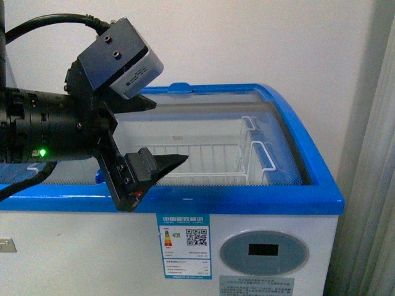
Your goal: Put drink in fridge
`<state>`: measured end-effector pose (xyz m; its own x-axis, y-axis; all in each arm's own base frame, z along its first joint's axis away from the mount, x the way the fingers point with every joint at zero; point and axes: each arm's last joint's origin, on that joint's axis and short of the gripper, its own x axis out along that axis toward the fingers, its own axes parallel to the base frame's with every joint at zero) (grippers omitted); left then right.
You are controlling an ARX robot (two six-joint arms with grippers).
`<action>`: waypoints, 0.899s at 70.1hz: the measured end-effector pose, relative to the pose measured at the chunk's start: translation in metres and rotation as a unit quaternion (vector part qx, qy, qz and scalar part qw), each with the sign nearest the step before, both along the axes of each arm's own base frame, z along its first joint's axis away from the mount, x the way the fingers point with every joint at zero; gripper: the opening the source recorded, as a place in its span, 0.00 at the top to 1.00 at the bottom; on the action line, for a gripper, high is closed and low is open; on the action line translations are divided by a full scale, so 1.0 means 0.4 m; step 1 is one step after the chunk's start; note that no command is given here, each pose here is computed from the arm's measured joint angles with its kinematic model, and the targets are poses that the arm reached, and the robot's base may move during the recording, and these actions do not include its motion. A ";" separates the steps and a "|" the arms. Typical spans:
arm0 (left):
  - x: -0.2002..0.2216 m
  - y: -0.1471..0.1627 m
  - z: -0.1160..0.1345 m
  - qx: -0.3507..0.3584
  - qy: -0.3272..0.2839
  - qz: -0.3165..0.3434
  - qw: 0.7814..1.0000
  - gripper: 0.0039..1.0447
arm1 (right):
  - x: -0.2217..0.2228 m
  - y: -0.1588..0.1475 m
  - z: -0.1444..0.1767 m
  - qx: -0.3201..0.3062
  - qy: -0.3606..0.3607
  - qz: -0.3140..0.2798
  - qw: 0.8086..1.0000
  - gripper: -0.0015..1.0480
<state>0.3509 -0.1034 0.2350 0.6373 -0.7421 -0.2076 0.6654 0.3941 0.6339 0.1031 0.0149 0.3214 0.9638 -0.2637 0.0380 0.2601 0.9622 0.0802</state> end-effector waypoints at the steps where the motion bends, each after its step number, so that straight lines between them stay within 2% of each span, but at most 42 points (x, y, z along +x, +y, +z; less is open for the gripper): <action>1: 0.002 0.002 0.001 0.002 0.001 -0.001 1.000 0.08 | 0.000 0.000 0.000 0.000 0.000 0.000 1.000 0.66; 17: 0.036 0.063 0.034 0.073 0.005 -0.030 0.997 0.08 | 0.000 0.000 0.000 0.000 0.000 0.000 1.000 0.66; 29: 0.058 0.095 0.020 0.123 0.031 -0.041 0.991 0.08 | 0.000 0.000 0.000 0.000 0.000 0.000 1.000 0.66; 52: 0.117 0.098 0.008 0.153 0.012 -0.042 0.987 0.08 | 0.000 0.000 0.000 0.000 0.000 0.000 1.000 0.66; 63: 0.159 0.106 0.003 0.142 0.014 -0.050 0.989 0.08 | 0.000 0.000 0.000 0.000 0.000 0.000 1.000 0.66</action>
<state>0.4144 -0.0612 0.2364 0.5549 -0.7105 -0.4328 0.7112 0.1351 0.6899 0.1031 0.0149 0.3214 0.9637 -0.2641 0.0380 0.2605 0.9621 0.0802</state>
